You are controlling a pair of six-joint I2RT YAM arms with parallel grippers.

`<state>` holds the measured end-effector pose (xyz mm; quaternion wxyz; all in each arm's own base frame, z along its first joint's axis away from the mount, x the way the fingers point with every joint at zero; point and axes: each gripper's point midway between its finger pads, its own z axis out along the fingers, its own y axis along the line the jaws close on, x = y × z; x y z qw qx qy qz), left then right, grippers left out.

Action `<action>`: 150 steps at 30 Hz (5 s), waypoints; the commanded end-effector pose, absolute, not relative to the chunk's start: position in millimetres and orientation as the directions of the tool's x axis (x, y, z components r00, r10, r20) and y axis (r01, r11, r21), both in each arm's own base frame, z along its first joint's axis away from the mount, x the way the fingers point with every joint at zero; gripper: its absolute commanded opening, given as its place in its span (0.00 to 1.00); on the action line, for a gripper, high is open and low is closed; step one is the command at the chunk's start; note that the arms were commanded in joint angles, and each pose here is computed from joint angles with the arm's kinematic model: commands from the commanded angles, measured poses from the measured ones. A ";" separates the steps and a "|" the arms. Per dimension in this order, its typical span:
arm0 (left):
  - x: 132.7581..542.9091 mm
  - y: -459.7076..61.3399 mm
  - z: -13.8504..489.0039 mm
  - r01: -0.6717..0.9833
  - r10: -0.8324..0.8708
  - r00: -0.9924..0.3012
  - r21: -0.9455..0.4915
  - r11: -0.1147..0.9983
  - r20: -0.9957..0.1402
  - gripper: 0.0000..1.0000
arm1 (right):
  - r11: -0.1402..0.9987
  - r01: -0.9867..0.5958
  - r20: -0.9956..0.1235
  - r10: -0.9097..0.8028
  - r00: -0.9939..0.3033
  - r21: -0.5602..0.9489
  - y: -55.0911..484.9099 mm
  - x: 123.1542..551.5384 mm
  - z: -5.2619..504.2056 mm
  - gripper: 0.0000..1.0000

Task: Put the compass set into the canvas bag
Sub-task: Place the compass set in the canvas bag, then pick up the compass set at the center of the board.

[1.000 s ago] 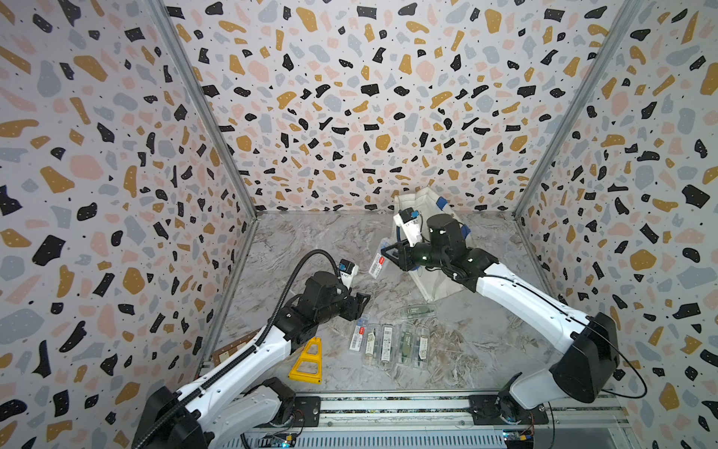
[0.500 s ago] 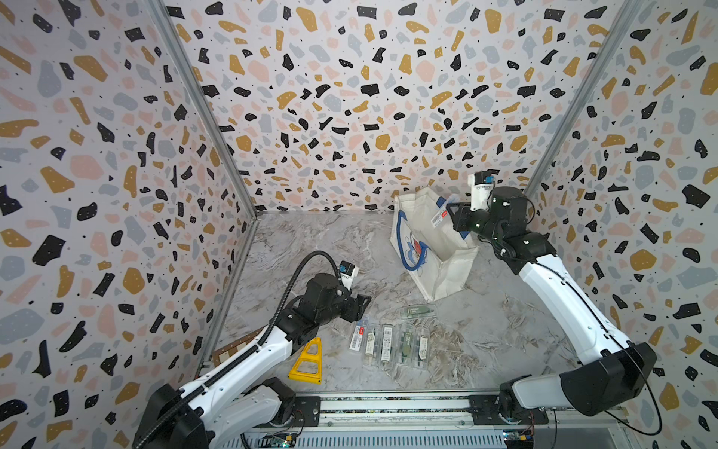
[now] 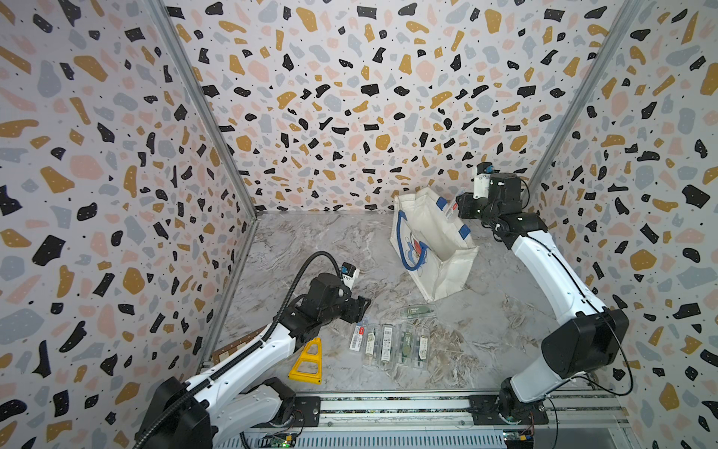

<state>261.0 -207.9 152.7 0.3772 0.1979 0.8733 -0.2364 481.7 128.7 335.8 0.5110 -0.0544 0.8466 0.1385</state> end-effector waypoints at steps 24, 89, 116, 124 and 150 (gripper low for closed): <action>268.4 -207.5 155.3 0.497 0.166 -0.657 -0.257 0.829 -0.736 0.71 | 0.960 -0.248 -0.659 -0.103 -0.745 0.131 182.7 513.4 170.9 0.00; 217.3 -171.5 82.5 0.211 0.101 -0.914 -0.246 0.946 -0.393 0.77 | 0.676 -0.724 -0.913 -0.196 -0.358 0.139 314.5 334.2 267.1 0.51; 196.4 -184.4 18.7 0.238 0.228 -0.958 -0.040 0.970 -0.173 0.71 | 0.646 -0.753 -0.889 -0.263 -0.375 0.127 318.2 328.4 239.5 0.53; 199.5 -188.0 17.1 0.252 0.246 -0.955 -0.014 0.968 -0.165 0.73 | 0.646 -0.752 -0.882 -0.271 -0.386 0.130 319.4 329.5 234.7 0.54; 216.8 -189.4 52.9 0.251 0.199 -0.897 -0.083 0.965 -0.394 0.27 | 0.641 -0.747 -0.863 -0.263 -0.430 0.176 324.9 330.1 230.6 0.54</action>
